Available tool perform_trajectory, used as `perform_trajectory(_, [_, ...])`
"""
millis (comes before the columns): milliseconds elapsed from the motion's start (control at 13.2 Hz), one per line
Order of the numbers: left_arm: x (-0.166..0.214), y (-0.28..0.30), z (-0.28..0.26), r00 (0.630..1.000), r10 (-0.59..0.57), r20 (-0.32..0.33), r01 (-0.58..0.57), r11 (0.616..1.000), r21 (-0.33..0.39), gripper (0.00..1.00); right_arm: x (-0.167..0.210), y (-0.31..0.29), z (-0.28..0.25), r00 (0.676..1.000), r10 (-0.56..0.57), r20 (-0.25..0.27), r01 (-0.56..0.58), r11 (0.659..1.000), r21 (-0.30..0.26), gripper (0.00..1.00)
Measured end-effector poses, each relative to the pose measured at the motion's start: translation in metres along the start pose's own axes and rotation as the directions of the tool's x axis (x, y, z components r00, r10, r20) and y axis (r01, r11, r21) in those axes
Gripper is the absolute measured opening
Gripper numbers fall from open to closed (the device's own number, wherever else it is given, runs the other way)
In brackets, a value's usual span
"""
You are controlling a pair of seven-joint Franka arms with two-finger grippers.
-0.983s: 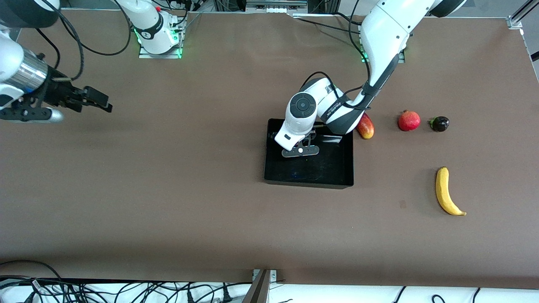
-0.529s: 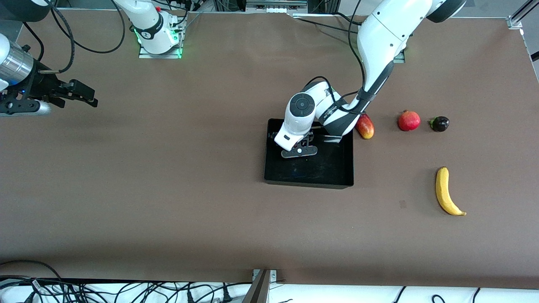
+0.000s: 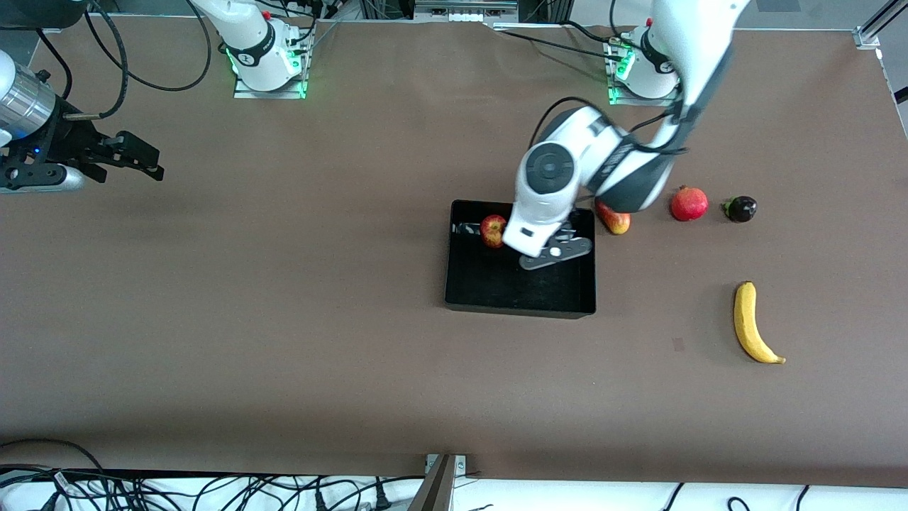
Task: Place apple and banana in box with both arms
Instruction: 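Move the left gripper over the yellow banana, then close the left gripper around the middle of the banana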
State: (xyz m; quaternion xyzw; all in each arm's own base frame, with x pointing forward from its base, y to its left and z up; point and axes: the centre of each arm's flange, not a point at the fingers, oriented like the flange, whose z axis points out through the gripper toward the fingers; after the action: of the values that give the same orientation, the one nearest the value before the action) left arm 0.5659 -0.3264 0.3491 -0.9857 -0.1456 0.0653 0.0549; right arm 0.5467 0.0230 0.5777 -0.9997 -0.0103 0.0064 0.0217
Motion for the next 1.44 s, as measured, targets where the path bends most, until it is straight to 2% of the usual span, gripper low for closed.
perform_trajectory(151, [0.037, -0.054, -0.021, 0.999, 0.034, 0.037, -0.034, 0.999, 0.013, 1.0, 0.002, 0.001, -0.003, 1.0, 0.001, -0.009, -0.001, 1.0, -0.001, 1.0])
perform_trajectory(302, [0.077, -0.108, -0.021, 0.995, 0.074, 0.061, -0.074, 0.997, -0.005, 1.0, 0.004, 0.001, -0.005, 1.0, 0.002, -0.016, -0.002, 1.0, -0.001, 1.0])
perform_trajectory(605, [0.137, -0.208, -0.014, 0.982, 0.176, 0.068, -0.173, 0.984, -0.037, 1.0, 0.004, 0.001, -0.005, 1.0, 0.002, -0.018, -0.002, 1.0, -0.001, 1.0])
perform_trajectory(983, [0.203, -0.32, 0.029, 0.952, 0.305, -0.018, -0.305, 0.952, 0.003, 1.0, 0.007, 0.003, 0.0, 1.0, 0.005, -0.011, -0.005, 1.0, 0.0, 1.0])
perform_trajectory(1285, [0.242, -0.355, 0.109, 0.925, 0.367, -0.098, -0.366, 0.93, 0.031, 1.0, 0.008, 0.004, 0.0, 1.0, 0.006, -0.012, -0.006, 1.0, 0.0, 1.0])
perform_trajectory(1436, [0.248, -0.364, 0.137, 0.916, 0.388, -0.101, -0.386, 0.922, 0.041, 1.0, 0.009, 0.004, 0.0, 1.0, 0.006, -0.014, -0.006, 1.0, 0.0, 1.0])
